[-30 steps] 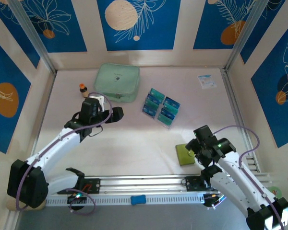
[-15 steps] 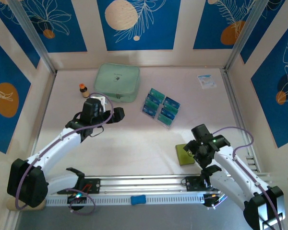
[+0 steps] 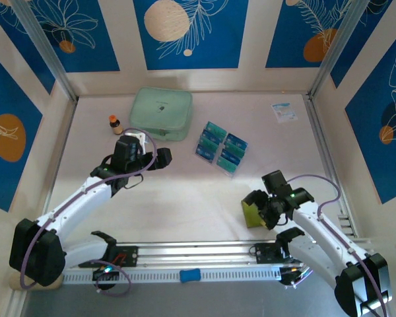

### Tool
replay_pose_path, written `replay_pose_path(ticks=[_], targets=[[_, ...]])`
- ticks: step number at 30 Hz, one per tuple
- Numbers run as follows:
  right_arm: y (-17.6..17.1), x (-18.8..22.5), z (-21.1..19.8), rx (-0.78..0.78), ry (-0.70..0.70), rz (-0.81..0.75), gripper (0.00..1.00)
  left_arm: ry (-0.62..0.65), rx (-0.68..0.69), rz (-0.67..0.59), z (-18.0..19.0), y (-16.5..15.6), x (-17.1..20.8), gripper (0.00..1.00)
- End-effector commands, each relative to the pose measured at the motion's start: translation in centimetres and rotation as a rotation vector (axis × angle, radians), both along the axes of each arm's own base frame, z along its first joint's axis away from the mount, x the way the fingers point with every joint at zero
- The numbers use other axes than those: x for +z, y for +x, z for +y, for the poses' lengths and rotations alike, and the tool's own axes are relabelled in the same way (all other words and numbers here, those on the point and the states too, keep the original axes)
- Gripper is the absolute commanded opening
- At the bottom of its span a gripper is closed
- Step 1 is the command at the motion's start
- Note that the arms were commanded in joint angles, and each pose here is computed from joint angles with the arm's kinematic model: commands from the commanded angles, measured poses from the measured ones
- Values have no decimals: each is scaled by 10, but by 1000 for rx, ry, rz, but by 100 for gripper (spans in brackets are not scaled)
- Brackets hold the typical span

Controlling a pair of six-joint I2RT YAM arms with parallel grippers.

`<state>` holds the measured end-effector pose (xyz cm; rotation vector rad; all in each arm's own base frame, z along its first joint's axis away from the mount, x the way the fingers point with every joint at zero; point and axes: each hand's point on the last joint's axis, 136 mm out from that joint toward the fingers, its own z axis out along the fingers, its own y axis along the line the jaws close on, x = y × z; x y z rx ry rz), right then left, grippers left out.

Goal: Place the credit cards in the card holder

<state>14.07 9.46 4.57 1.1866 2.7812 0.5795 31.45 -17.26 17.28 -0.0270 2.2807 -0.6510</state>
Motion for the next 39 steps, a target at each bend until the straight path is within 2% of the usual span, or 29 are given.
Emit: replay_pose_path(ticks=[1,4,7,13,22,32,39], targets=[[5,1,10,0,59,-17,84,-29,7,-64,-5,5,25,100],[9,5,12,9,53,-22,84,-28,5,-63,-6,5,24,100],[4,10,1,9,-15,-5,84,-30,4,-66,-7,5,24,100],[-11,10,-37,-111,-184,74,87,-28,-4,-79,-8,6,28,100],[-21,-3,-53,-234,-219,158,89,-17,-15,-98,-10,9,33,100],[-2,-19,-26,-210,-88,179,91,-6,-9,-114,-7,10,39,100],[19,-11,-4,-127,10,89,89,4,-6,-130,-5,9,43,100]])
